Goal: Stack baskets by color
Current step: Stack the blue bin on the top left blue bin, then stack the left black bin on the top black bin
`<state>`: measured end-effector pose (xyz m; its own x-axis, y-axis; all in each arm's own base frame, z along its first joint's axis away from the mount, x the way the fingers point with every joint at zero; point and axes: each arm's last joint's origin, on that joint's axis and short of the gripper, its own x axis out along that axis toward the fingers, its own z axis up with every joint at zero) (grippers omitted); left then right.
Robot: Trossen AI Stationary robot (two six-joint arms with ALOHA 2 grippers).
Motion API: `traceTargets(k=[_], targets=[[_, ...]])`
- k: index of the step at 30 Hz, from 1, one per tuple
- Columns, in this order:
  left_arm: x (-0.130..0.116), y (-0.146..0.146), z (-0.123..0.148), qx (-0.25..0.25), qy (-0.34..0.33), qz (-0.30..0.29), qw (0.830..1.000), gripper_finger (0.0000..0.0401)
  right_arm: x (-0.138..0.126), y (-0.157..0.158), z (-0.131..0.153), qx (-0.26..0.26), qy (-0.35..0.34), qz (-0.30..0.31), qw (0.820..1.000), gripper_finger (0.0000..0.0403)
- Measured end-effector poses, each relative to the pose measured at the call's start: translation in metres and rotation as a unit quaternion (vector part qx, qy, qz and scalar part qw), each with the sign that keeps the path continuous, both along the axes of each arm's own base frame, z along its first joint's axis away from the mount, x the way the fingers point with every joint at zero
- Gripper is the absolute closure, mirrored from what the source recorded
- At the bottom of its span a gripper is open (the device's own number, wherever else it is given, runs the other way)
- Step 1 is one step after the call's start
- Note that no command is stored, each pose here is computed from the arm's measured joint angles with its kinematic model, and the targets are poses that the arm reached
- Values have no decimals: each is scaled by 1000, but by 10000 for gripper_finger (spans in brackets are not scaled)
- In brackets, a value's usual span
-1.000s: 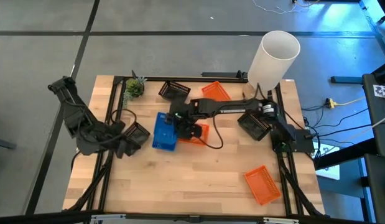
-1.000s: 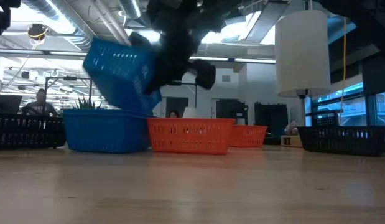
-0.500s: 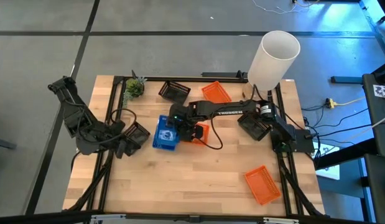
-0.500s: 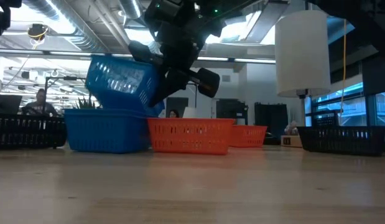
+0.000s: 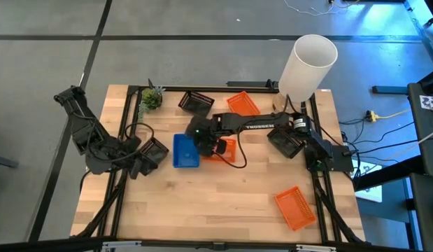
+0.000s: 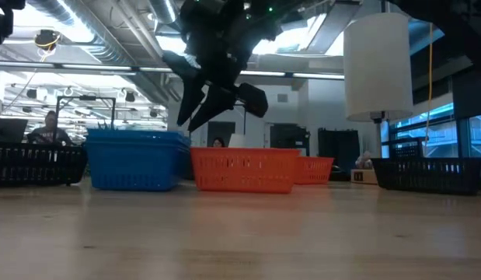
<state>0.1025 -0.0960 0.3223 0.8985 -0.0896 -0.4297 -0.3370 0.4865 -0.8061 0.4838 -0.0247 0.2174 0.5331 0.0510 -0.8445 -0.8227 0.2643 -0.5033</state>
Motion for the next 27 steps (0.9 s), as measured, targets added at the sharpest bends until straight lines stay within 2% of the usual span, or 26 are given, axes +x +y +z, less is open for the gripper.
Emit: traceTargets(k=[2,6,12,15,21,27], targets=[[-1,1,-1,10,2,9,1000,351,-1,0,10,13,3,-35,999,307],[-3,4,-6,34,23,15,999,351,-8,-2,48,83,2,-77,994,307],[-7,10,-17,66,77,24,995,351,-24,-11,110,198,14,-147,969,306],[-11,15,-24,40,145,21,988,351,-36,-14,133,227,6,-181,957,306],[-8,19,-39,8,283,42,958,351,-70,-14,173,283,-7,-224,933,306],[1,17,-48,-7,304,62,951,351,-96,-11,203,349,-14,-238,906,306]])
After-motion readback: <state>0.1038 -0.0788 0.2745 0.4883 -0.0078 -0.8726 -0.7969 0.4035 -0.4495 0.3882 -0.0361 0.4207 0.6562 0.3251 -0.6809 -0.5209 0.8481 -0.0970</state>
